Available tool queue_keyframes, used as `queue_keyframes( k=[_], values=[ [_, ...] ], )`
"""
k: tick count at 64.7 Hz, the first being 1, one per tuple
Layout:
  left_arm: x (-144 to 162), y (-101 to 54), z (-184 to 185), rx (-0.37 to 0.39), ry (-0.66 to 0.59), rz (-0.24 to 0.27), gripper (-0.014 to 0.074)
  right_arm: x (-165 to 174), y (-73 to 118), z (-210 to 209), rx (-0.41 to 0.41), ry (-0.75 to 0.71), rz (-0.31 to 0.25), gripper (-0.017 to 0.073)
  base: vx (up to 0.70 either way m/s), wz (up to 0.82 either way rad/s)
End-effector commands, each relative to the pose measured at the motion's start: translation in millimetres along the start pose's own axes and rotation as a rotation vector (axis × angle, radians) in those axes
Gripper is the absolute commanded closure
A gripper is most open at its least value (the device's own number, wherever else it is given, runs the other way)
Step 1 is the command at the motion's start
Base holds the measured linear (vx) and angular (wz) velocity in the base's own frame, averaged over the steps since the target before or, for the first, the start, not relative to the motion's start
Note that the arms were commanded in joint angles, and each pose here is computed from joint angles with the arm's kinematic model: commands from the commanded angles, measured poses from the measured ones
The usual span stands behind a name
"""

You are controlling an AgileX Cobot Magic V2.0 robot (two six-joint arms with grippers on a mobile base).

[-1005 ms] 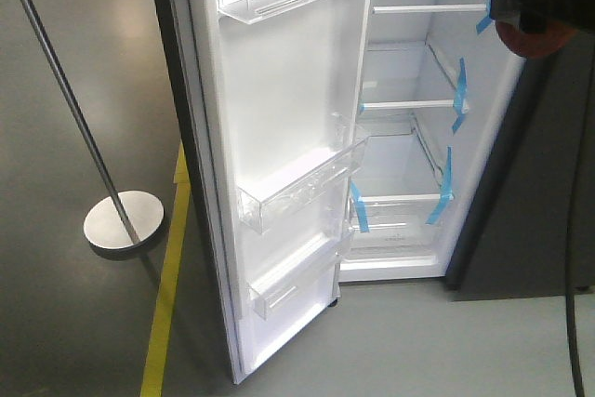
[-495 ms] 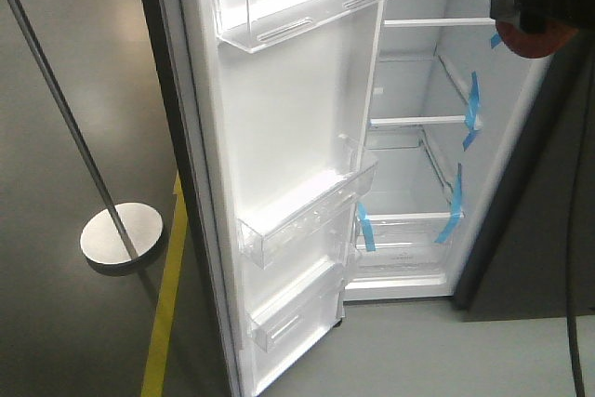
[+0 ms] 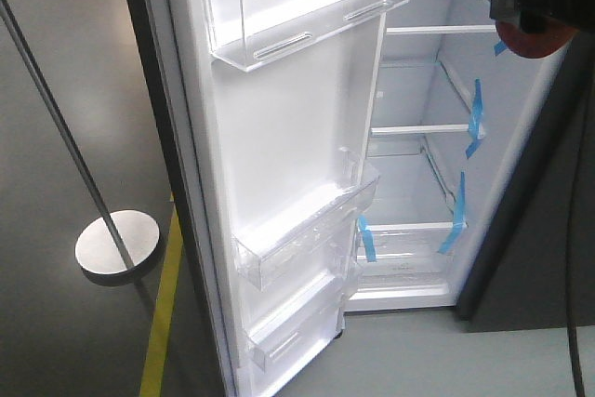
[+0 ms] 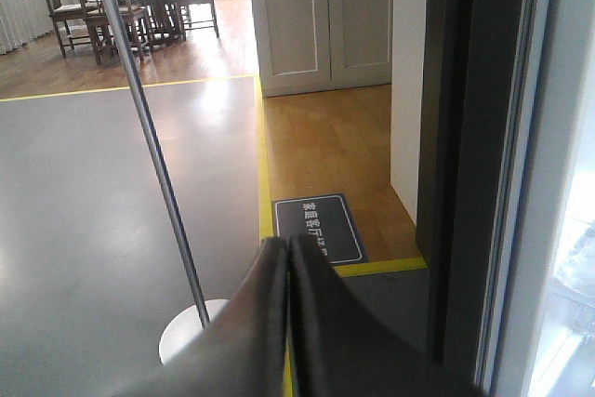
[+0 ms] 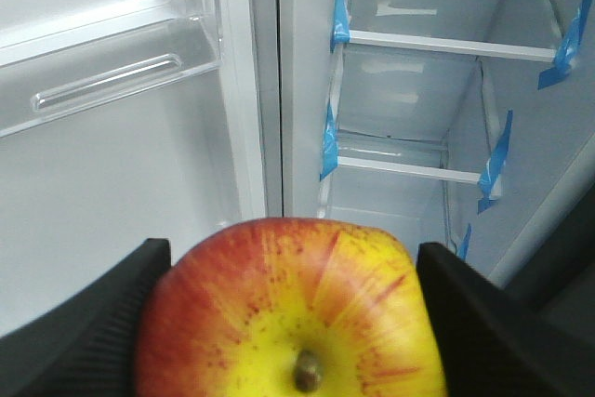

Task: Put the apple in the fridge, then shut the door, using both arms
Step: 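Move the right gripper with the apple toward the fridge shelves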

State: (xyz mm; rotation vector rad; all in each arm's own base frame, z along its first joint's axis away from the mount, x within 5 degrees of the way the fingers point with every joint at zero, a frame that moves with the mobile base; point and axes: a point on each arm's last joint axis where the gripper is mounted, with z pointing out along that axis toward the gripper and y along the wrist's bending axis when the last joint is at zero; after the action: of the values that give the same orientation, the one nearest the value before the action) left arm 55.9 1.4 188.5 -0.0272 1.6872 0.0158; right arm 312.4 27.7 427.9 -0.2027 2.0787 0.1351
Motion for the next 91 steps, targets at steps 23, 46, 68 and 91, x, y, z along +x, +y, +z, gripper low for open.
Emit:
queue_keyframes(
  k=[23, 46, 68, 91],
  values=[
    [-12.4, -0.6, -2.8, 0.010, -0.100, -0.010, 0.0600, -18.8, 1.0, -20.3, 0.017, -0.141, -0.008, 0.0389, 0.04, -0.01],
    [-12.4, -0.6, -2.8, 0.010, -0.100, -0.010, 0.0600, -18.8, 1.0, -20.3, 0.017, -0.141, -0.008, 0.0389, 0.03, -0.01],
    [-12.4, -0.6, -2.8, 0.010, -0.100, -0.010, 0.0600, -18.8, 1.0, -20.3, 0.017, -0.141, -0.008, 0.0389, 0.03, 0.00],
    [-12.4, -0.6, -2.8, 0.010, -0.100, -0.010, 0.0600, -18.8, 1.0, -20.3, 0.017, -0.141, -0.008, 0.0389, 0.03, -0.01]
  ],
)
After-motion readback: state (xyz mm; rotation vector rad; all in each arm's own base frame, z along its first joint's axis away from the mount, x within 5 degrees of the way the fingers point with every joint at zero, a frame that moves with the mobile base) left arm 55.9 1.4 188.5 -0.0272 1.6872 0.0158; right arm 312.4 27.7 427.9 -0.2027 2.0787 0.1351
